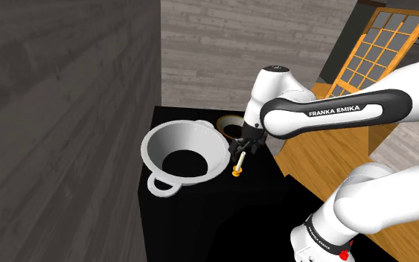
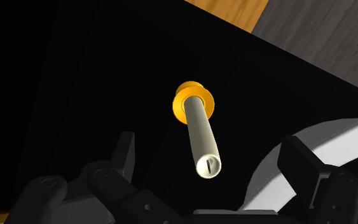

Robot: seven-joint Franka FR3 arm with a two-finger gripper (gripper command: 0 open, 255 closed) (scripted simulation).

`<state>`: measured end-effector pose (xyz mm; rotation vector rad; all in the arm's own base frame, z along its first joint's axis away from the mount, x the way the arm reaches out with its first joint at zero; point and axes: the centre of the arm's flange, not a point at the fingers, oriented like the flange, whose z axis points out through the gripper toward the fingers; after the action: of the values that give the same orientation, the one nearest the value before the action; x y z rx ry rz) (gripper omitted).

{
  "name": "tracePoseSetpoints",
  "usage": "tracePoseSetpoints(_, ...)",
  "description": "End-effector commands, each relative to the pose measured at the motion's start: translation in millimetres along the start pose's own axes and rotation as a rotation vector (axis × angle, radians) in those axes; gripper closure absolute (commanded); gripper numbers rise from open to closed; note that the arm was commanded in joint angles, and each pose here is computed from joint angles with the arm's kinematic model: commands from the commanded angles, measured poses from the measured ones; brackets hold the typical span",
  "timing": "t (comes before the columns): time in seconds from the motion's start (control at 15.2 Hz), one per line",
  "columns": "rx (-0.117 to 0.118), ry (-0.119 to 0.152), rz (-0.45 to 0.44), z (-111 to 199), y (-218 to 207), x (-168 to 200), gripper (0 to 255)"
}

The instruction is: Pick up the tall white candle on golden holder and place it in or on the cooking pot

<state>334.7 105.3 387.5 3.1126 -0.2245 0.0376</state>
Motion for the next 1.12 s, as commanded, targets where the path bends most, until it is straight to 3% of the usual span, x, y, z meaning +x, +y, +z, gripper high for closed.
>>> tracePoseSetpoints(0.0, 0.000, 0.001, 0.000, 7.8, 1.2, -1.5, 0)
tracePoseSetpoints(0.46, 0.000, 0.001, 0.000, 7.8, 1.2, -1.5, 0)
tracePoseSetpoints(0.53, 0.000, 0.001, 0.000, 7.8, 1.2, -1.5, 255)
tracePoseSetpoints(1.06, 0.000, 0.001, 0.000, 7.7, 1.2, -1.5, 255)
